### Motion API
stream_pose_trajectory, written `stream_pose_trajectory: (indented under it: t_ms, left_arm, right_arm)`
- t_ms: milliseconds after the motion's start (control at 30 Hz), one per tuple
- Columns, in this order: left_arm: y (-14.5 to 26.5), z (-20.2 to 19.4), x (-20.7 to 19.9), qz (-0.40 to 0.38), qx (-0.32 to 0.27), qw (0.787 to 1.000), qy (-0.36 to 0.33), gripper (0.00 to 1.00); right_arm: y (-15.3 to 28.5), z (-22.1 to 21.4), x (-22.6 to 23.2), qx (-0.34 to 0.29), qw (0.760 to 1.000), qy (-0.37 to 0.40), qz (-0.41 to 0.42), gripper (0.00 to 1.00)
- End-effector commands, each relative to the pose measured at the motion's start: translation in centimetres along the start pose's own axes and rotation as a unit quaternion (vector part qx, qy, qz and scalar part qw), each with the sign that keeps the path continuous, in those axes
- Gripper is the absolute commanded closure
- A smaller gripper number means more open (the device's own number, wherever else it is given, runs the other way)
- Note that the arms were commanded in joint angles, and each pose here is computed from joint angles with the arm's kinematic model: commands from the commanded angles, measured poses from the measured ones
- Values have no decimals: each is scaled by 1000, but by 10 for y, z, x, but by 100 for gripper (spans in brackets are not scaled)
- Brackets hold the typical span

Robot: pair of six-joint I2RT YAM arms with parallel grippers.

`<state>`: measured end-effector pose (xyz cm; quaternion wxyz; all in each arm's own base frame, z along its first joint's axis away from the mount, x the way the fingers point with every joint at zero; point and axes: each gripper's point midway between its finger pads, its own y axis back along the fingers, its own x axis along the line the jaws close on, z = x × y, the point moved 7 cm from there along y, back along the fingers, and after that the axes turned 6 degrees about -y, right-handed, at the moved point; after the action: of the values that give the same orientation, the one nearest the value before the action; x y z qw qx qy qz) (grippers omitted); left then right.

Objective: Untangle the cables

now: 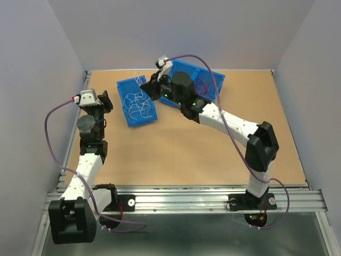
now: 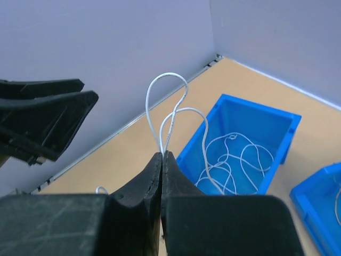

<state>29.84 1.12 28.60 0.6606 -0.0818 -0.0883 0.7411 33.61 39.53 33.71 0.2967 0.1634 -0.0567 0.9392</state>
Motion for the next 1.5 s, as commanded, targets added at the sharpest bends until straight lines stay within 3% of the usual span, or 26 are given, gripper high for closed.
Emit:
stream_pose_trajectory:
  t_ms: [0, 200, 467, 600, 733, 767, 833, 967, 1067, 1133, 1200, 1233, 1267, 1300, 1333, 1367, 1467]
  left_arm:
    - [0, 14, 4, 18, -43, 999, 9, 38]
    - [1, 14, 6, 21, -47, 999, 1, 39]
    - [-1, 11, 7, 25, -46, 999, -3, 39]
    - [-1, 9, 6, 22, -44, 999, -3, 39]
    - [-1, 8, 4, 12, -45, 999, -4, 39]
    - [-1, 7, 4, 11, -44, 999, -4, 39]
    - [-1, 6, 3, 6, -44, 999, -16, 39]
    - [-1, 6, 0, -10, -45, 999, -17, 39]
    - [-3, 4, -8, -53, -42, 997, -27, 39]
    - [-3, 1, -15, -84, -34, 995, -33, 39]
    - [-4, -3, -20, -107, -27, 993, -35, 39]
    - [-4, -2, -21, -113, -28, 993, -36, 39]
    - [-4, -2, -22, -120, -29, 992, -34, 39]
    - [-3, -3, -24, -128, -29, 991, -36, 39]
    - [-3, -1, -25, -133, -32, 990, -35, 39]
    - [-1, -2, -26, -136, -31, 990, -35, 39]
    - [4, 3, -29, -154, -40, 987, -34, 39]
  right_arm:
    - [-34, 15, 4, -41, 999, 2, 17, 100]
    - [-69, 14, -7, -63, 998, 22, 7, 100]
    - [-93, -29, -48, -54, 996, 13, -70, 99]
    - [-99, -48, -64, -37, 996, -5, -75, 92]
    - [-105, -63, -64, -3, 998, 1, -55, 68]
    - [-105, -60, -62, -2, 998, 0, -55, 49]
    - [-103, -58, -63, -5, 998, 0, -65, 37]
    - [-83, -31, -54, -22, 997, 4, -75, 24]
    - [-63, -38, -51, 1, 997, 5, -72, 21]
    - [-41, -16, -38, -13, 998, 16, -61, 17]
    - [-7, -38, -43, 19, 997, 23, -77, 14]
    - [1, -13, -34, -12, 997, 30, -75, 13]
    - [16, -35, -45, 7, 994, 29, -103, 12]
    - [38, -13, -35, -29, 994, 38, -101, 9]
    - [51, -13, -36, -38, 992, 42, -110, 9]
    - [71, -43, -49, -13, 989, 44, -138, 8]
    - [124, -22, -40, -70, 984, 54, -155, 5]
